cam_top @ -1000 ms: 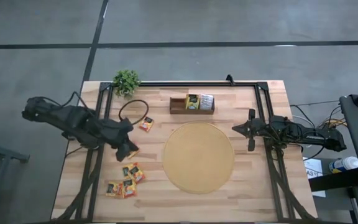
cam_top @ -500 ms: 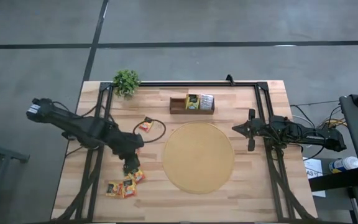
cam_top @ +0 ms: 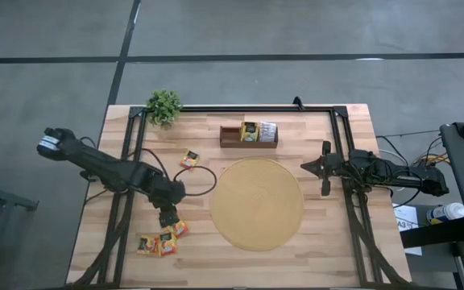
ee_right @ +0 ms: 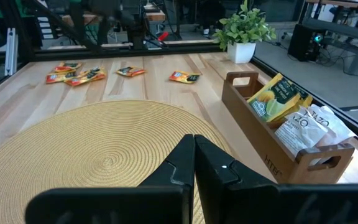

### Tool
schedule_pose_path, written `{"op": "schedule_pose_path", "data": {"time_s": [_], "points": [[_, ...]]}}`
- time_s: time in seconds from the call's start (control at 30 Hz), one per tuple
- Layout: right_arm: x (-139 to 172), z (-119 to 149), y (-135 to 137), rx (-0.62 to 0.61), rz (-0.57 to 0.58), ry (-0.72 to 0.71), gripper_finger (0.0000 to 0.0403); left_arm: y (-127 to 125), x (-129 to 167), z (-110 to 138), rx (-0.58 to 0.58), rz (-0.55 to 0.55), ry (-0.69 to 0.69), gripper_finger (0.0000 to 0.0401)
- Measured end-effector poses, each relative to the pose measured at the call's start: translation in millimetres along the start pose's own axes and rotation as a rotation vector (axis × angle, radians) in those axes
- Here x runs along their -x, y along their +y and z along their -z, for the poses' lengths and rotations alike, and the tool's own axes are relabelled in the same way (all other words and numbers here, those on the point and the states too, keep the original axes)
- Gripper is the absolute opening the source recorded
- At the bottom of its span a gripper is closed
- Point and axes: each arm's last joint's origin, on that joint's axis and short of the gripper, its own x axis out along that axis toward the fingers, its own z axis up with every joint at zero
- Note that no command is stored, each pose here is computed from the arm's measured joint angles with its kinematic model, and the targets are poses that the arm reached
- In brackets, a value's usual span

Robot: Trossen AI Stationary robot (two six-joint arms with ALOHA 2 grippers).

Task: Pick & Place Tea
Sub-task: Put the orange tea bag into the left section of the wooden organizer

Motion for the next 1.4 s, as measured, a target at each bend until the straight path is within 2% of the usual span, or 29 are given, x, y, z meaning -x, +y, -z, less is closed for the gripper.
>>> {"op": "schedule_pose_path", "data": {"time_s": [0.13,0.3,0.53,0.73,1.0,1.4], "points": [[0.0,0.0,0.0,0.000,0.000,0.000,0.0009,7.9,-15.8,2.7,-0.063,-0.035,0.012,0.0174],[0.0,0.0,0.0,0.000,0.000,0.000,0.0009,13.7,-32.2,3.9,-0.117,-0.007,-0.020,0.0174],[0.0,0.0,0.0,0.000,0.000,0.000,0.0009,22.1,-44.4,8.8,-0.079,-0.003,-0.025,0.0174],[0.0,0.0,0.0,0.000,0.000,0.000,0.0009,21.3,-47.0,7.2,-0.102,0.027,-0.057,0.0174],[0.0,0.0,0.0,0.000,0.000,0.000,0.0009,28.8,-54.7,12.5,-0.071,0.012,-0.039,0.0162],[0.0,0.0,0.0,0.000,0.000,0.000,0.0009,33.6,-64.4,14.9,-0.059,0.059,-0.072,0.0155]]}}
